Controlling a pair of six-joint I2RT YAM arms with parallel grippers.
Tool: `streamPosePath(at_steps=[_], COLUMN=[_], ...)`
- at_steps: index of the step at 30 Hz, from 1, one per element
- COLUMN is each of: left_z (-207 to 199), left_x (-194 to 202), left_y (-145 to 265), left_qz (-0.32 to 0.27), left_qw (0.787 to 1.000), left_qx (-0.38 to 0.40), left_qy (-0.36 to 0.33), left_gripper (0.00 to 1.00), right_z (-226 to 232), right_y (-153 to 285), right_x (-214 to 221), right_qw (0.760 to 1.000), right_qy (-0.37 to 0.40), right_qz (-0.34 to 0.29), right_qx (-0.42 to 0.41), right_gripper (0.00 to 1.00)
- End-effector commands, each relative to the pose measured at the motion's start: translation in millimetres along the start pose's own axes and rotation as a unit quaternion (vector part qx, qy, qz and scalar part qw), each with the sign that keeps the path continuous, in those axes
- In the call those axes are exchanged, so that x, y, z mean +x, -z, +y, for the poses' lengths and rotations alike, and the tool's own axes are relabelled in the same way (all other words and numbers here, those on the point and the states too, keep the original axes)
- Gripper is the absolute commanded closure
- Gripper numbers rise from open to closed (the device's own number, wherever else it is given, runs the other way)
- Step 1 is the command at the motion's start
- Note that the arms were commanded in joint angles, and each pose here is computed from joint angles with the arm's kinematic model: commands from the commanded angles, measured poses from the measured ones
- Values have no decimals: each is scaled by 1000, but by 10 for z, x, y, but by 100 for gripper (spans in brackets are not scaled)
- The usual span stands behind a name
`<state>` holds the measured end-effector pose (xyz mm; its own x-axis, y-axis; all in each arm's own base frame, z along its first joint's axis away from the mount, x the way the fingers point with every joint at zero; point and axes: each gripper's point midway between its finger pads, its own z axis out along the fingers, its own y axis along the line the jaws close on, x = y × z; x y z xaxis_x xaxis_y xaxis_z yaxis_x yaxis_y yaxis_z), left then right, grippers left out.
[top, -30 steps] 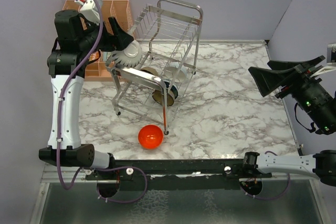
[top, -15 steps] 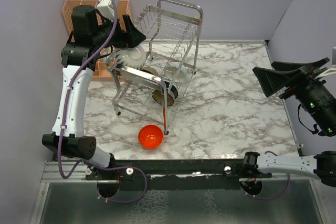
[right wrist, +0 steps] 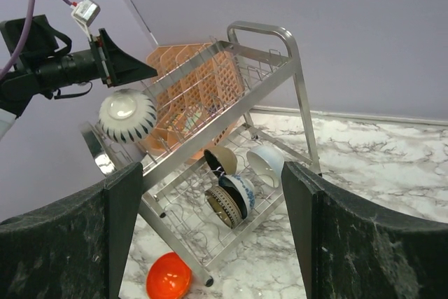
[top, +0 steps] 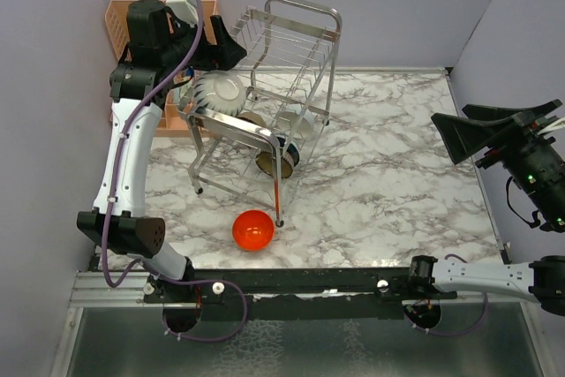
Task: Load the bowls into the dish rack
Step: Turn the bowl upside down on the dish rack.
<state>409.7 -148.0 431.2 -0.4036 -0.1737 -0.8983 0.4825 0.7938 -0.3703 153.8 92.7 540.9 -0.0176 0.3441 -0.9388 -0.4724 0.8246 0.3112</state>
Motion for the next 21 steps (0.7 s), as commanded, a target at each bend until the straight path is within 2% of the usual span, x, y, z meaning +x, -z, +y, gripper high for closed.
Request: streamPosePath(at_steps=[1,11,21], left_z=[39,-116,-366], left_x=[-270,-536,-65], left_y=[14,449,1177], left_qz=[-39,-71,-40], left_qw=[999,995,996], left_qx=[-17,-50,-70], left_qy=[-29,-58,-28], left_gripper=[11,10,13], right_z=[-46,-24,17], right_y=[24,7,-25], right_x=[3,1,28], right_qw=[1000,1000,1000], right_qy=[0,3,6], right_qz=[2,3,5], right_qx=[7,5,1], right_gripper=[20,20,20])
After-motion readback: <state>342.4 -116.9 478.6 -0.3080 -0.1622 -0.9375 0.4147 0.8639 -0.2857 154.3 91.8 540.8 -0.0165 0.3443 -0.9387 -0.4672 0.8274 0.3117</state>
